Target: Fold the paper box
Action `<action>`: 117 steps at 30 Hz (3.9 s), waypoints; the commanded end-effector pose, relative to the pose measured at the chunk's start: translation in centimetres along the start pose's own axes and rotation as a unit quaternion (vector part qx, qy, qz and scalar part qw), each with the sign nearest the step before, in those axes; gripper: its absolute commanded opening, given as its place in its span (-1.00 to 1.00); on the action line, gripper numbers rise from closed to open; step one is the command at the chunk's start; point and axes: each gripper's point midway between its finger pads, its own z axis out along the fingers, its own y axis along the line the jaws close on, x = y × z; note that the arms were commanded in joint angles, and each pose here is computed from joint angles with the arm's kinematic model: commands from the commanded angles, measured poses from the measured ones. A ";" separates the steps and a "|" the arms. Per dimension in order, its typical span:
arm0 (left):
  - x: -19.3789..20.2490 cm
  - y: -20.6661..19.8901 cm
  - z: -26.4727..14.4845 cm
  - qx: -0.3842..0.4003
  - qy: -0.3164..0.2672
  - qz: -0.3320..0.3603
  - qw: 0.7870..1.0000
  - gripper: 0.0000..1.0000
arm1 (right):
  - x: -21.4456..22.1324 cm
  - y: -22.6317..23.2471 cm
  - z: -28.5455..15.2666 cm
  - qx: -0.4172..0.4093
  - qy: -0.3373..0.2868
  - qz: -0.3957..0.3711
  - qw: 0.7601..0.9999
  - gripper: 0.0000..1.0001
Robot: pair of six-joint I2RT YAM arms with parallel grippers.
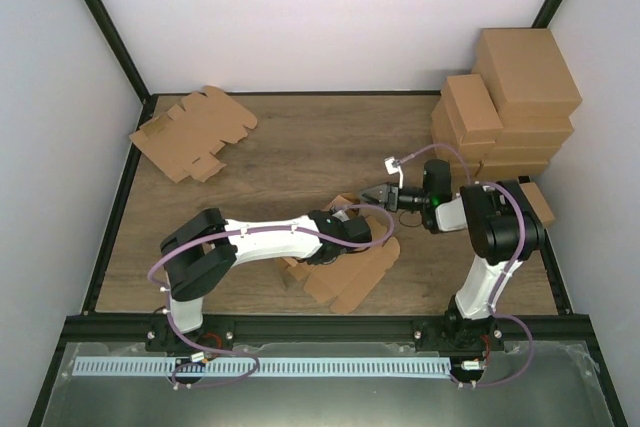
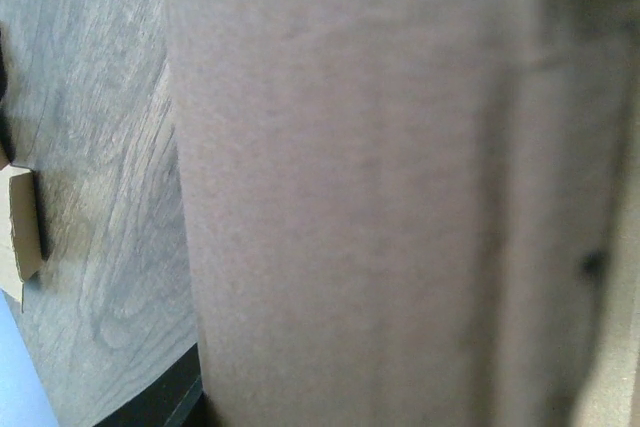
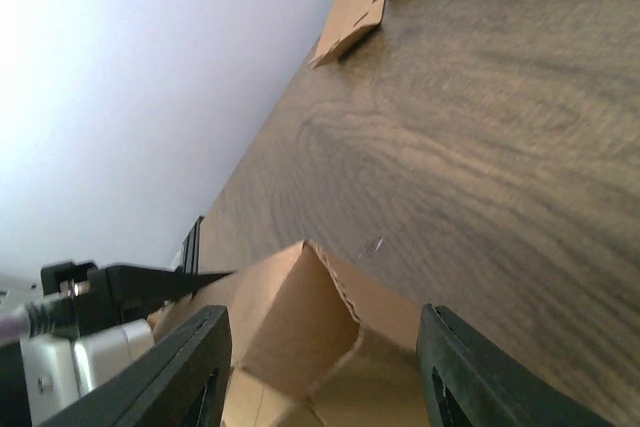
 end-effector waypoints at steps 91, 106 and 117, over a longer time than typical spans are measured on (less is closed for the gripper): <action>-7.9 5.5 -12.3 0.323 -0.165 -0.222 0.905 0.66 | 5.5 1.1 3.1 0.187 -0.018 -0.282 0.941 -0.71; -9.5 5.5 -3.8 0.408 -0.120 -0.278 0.861 0.38 | 5.7 1.7 3.6 0.189 -0.018 -0.300 0.935 -0.68; -9.7 2.7 -0.1 0.422 -0.096 -0.273 0.859 0.21 | 5.8 1.5 3.7 0.189 -0.016 -0.297 0.936 -0.65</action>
